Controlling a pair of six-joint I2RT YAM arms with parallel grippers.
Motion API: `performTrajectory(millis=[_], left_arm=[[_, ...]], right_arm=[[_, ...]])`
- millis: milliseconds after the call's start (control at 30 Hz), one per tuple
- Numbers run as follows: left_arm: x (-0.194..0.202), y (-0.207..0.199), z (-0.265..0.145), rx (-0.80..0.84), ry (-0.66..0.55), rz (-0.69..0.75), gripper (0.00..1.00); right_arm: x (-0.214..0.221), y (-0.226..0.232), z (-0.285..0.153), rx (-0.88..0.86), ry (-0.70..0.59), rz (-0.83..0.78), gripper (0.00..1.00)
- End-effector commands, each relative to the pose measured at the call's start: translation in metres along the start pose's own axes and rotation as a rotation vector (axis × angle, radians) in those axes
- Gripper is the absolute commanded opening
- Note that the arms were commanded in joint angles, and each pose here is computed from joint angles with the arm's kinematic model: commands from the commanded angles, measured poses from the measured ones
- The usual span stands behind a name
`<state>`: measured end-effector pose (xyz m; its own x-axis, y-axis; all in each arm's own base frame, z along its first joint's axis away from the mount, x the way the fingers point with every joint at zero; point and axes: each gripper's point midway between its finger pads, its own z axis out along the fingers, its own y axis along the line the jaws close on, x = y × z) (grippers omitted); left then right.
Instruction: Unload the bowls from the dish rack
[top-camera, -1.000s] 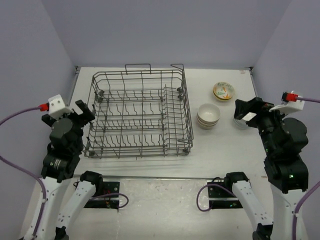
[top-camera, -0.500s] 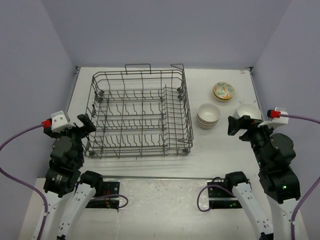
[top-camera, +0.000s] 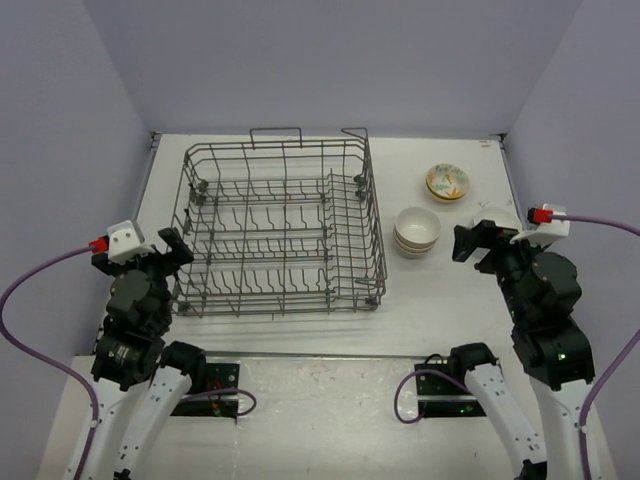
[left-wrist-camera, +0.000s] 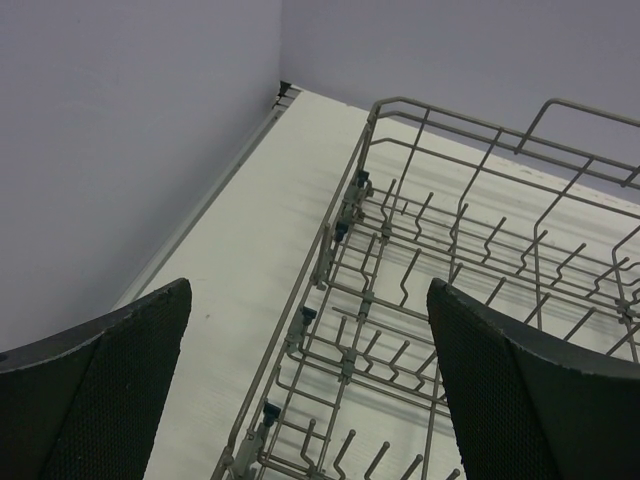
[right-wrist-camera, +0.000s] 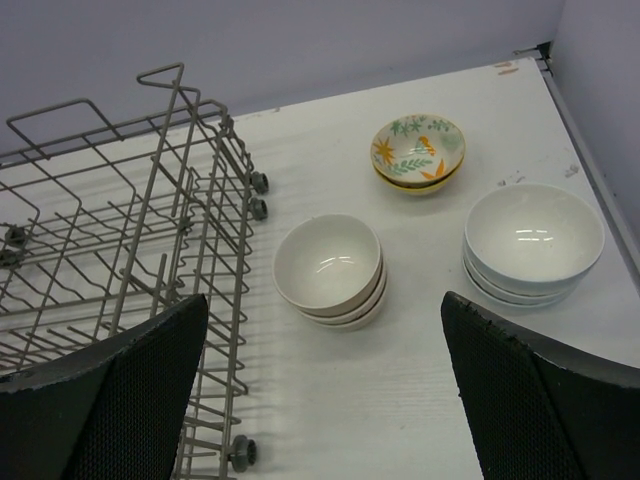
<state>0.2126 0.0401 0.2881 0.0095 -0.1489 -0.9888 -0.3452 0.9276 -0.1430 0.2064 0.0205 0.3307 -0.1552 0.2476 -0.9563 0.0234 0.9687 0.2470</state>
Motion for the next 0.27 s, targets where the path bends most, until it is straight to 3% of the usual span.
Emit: performTrajectory(millis=[0, 233], left_arm=[[-0.0095, -0.0008, 0.0028, -0.008, -0.039, -0.012, 1.00], [-0.0079, -0.0024, 0.0042, -0.004, -0.035, -0.009, 1.00]], right_arm=[[-0.0099, 0.0018, 0.0046, 0.005, -0.028, 0.011, 0.99], [-0.0079, -0.0018, 0.0092, 0.029, -0.019, 0.010, 0.99]])
